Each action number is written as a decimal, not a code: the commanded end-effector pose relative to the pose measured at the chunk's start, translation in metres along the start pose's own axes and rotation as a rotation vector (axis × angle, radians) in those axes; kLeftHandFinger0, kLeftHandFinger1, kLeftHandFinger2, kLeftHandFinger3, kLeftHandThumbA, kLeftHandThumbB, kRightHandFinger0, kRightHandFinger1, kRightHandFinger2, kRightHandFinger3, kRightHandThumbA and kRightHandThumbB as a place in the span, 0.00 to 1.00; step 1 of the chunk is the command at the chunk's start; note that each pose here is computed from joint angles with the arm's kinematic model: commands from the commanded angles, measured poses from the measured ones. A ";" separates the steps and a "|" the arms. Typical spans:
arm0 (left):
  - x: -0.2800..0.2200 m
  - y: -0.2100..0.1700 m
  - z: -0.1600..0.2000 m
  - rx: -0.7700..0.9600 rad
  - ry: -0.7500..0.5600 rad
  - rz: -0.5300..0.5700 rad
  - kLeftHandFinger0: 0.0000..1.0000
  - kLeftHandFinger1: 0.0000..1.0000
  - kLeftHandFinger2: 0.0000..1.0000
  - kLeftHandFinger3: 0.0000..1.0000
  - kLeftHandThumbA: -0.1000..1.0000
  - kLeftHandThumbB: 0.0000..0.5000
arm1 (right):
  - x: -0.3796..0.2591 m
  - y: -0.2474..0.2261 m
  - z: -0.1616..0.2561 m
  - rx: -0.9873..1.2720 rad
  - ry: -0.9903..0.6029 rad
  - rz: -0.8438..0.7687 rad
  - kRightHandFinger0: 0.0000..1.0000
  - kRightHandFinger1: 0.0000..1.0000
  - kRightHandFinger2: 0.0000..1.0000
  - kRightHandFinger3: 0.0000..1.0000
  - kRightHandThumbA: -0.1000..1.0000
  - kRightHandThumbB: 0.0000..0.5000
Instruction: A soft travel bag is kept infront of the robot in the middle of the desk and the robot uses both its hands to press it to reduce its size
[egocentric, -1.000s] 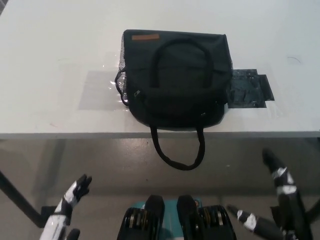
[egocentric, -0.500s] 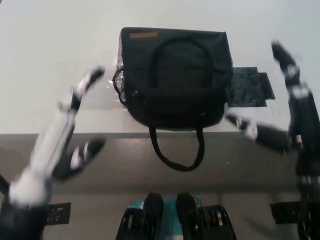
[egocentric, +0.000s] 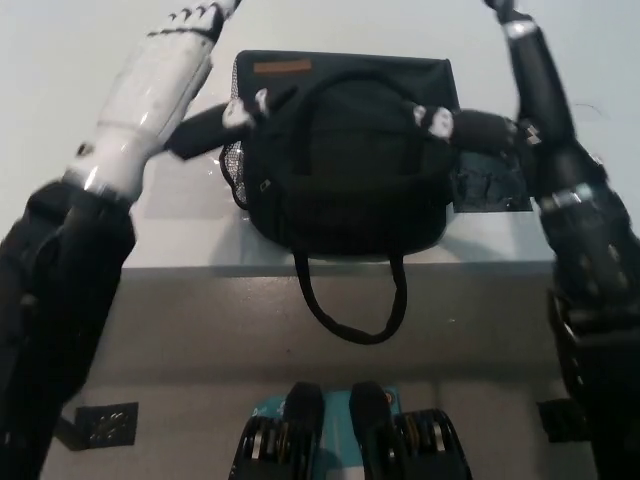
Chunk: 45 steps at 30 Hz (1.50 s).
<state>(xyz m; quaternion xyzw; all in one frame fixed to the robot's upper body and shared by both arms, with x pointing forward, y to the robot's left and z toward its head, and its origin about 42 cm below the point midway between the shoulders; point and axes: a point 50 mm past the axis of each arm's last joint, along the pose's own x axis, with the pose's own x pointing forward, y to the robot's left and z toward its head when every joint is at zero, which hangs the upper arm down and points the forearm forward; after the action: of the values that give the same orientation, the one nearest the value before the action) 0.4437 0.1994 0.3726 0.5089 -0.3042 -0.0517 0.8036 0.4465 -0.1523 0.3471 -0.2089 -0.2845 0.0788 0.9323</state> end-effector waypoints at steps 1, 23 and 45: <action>0.042 0.021 -0.007 0.243 0.076 -0.032 1.00 1.00 1.00 1.00 1.00 0.26 | 0.048 0.004 0.013 -0.041 0.046 0.051 1.00 1.00 1.00 1.00 1.00 0.52; 0.146 -0.041 0.017 0.401 0.244 -0.290 1.00 1.00 1.00 1.00 1.00 0.64 | 0.110 0.027 -0.028 0.046 0.207 0.092 1.00 1.00 1.00 1.00 1.00 0.52; 0.143 -0.104 0.040 0.477 0.270 -0.409 1.00 1.00 1.00 1.00 1.00 0.42 | 0.083 0.017 -0.049 0.005 0.270 0.076 1.00 1.00 1.00 1.00 1.00 0.46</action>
<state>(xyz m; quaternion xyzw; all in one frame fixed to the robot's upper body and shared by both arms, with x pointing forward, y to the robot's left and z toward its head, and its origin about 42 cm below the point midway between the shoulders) 0.5612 0.0707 0.3448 0.7276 -0.0691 -0.0936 0.6761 0.5450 -0.1401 0.3114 -0.2299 -0.0961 0.0881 0.9644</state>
